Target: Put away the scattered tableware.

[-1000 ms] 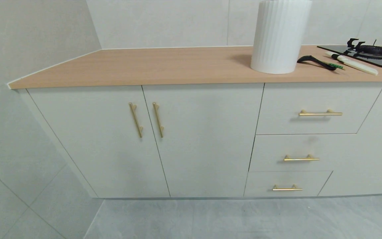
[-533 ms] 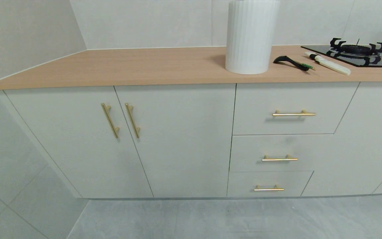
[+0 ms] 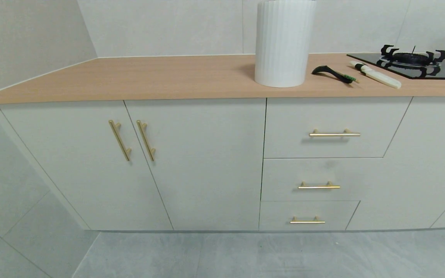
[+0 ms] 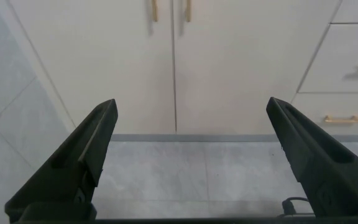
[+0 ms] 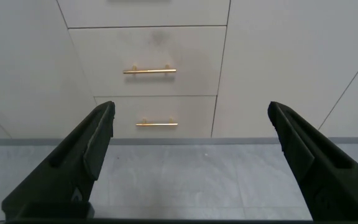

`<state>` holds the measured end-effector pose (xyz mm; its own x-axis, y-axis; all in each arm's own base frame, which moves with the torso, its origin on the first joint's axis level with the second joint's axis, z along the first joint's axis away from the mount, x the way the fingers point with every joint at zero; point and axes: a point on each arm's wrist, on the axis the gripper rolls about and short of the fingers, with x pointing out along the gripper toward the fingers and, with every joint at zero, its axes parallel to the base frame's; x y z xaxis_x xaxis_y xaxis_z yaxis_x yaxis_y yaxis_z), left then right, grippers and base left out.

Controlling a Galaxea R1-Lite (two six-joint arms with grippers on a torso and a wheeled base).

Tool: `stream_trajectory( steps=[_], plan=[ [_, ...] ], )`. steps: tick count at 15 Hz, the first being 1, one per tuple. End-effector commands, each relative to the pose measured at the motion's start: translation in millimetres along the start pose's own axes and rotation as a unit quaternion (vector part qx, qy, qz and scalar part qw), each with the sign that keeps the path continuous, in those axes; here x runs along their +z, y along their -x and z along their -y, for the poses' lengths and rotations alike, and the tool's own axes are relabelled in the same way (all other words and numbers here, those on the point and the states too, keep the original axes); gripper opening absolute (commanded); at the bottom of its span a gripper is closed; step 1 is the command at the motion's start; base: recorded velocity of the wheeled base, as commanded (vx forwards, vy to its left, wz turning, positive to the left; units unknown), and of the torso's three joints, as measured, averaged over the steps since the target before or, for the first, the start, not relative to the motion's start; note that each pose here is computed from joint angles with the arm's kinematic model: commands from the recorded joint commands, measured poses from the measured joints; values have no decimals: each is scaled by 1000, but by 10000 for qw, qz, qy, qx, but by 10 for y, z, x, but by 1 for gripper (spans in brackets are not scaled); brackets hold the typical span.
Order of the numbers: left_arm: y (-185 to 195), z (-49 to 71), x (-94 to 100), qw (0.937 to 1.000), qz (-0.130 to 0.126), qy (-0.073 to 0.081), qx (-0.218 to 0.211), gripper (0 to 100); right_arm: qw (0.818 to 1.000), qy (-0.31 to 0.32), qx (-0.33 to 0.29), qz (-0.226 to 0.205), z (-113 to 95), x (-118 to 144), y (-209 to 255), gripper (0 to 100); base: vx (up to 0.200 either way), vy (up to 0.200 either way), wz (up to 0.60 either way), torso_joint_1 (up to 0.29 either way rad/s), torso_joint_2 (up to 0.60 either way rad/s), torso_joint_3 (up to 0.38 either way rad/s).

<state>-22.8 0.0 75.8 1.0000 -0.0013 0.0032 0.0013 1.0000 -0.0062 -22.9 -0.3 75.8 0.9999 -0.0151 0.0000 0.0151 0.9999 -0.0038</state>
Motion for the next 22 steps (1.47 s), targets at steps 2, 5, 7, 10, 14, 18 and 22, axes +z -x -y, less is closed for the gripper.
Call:
stream_trajectory(
  steps=[2, 5, 7, 10, 14, 18, 22],
  plan=[
    [0, 0, 0, 10000, -1, 0, -1, 100, 10000, 4, -1, -8, 0, 0, -1, 100, 0, 0, 0, 0, 0, 0],
    [0, 0, 0, 10000, -1, 0, -1, 100, 10000, 4, -1, -8, 0, 0, -1, 100, 133, 0, 0, 0, 3, 5],
    [0, 0, 0, 10000, -1, 0, -1, 100, 10000, 4, -1, -8, 0, 0, -1, 100, 200, 0, 0, 2, -5, 2],
    [0, 0, 0, 10000, -1, 0, -1, 100, 10000, 4, -1, -8, 0, 0, -1, 100, 200, 0, 0, -1, 6, 2],
    [0, 0, 0, 10000, -1, -23, -1, 100, 10000, 12, 7, -8, 0, 0, -1, 100, 0, 0, 0, 0, 0, 0],
    [0, 0, 0, 10000, -1, -23, -1, 100, 10000, 12, 7, -8, 0, 0, -1, 100, 0, 0, 0, 0, 0, 0],
    [0, 0, 0, 10000, -1, -23, -1, 100, 10000, 35, 7, -8, 0, 0, -1, 100, 0, 0, 0, 0, 0, 0]
  ],
)
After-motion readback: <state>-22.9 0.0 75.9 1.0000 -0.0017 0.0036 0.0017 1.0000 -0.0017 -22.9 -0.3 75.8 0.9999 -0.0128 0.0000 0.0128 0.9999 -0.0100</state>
